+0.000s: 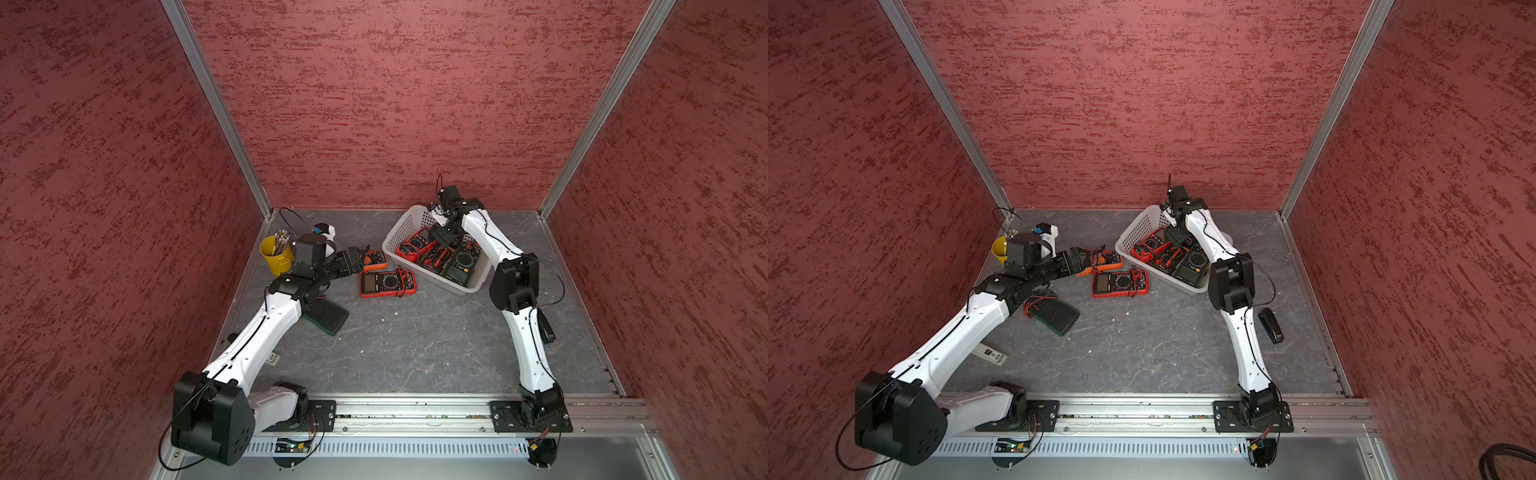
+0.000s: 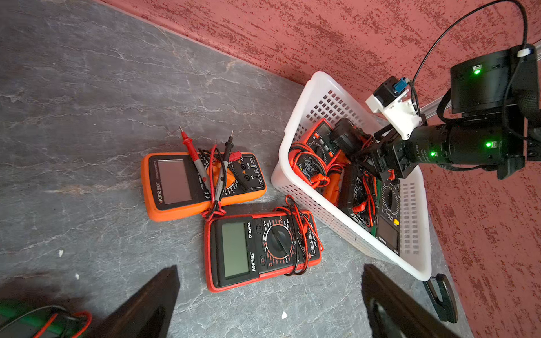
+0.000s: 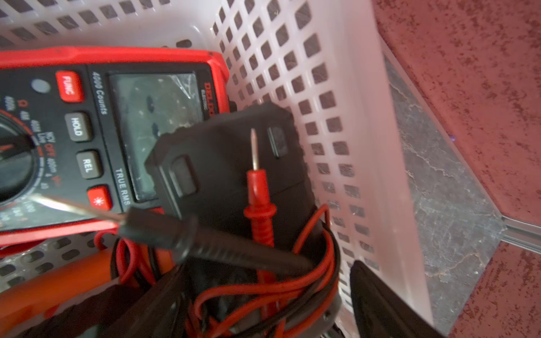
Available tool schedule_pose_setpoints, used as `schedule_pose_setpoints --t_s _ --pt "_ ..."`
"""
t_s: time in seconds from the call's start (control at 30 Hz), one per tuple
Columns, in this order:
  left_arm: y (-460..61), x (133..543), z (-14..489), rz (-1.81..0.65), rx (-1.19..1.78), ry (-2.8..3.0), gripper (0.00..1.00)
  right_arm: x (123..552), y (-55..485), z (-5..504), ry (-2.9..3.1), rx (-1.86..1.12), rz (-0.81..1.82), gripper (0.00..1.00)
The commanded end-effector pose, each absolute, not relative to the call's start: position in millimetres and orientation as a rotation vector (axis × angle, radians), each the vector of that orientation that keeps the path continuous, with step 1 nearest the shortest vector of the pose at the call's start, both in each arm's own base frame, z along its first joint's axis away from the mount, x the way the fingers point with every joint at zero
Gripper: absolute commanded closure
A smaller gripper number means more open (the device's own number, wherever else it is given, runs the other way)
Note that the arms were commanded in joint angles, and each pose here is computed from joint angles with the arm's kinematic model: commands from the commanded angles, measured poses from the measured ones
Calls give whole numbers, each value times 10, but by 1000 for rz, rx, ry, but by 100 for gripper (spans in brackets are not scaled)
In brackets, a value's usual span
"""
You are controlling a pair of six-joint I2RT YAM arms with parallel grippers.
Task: Put the multimeter into the basket
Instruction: Place the multimeter in the basket, then pick up the multimeter from the center of the board.
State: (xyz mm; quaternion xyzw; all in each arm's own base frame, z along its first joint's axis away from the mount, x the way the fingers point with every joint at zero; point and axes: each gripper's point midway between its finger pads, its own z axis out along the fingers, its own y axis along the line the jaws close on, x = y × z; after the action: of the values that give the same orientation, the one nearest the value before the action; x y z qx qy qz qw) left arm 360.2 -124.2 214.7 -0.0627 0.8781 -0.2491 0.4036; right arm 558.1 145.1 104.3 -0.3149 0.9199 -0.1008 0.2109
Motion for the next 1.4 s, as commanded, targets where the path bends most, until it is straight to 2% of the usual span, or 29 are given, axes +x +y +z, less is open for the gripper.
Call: schedule_pose_setpoints --t_s 0.0,0.13,0.2,0.37,0.63,1.0,1.2,1.37 --pt "-1292 3639 2206 -633 -72 2221 0 5561 1446 1337 2529 -834 -263 12" --pt "-1354 3664 2193 -581 118 2271 0 5495 1484 1564 2510 -806 -217 10" --pt "-1358 3682 2137 -535 206 2327 0 5437 1527 1726 2496 -786 -164 1" --pt "-1476 3643 1940 -486 519 2414 0 5273 1642 2150 2453 -720 -28 1" --pt "-1623 3585 1695 -263 996 2313 0 4997 1602 2726 2370 -492 73 1" --pt "-1828 3683 1331 -295 1241 2319 0 4250 1205 3282 2223 -64 174 1" --pt "-1911 3746 1087 -365 1340 2408 0 3615 946 3437 2103 49 224 1" --pt "-1916 3822 901 -347 1368 2439 0 3244 802 3423 2112 73 218 1"
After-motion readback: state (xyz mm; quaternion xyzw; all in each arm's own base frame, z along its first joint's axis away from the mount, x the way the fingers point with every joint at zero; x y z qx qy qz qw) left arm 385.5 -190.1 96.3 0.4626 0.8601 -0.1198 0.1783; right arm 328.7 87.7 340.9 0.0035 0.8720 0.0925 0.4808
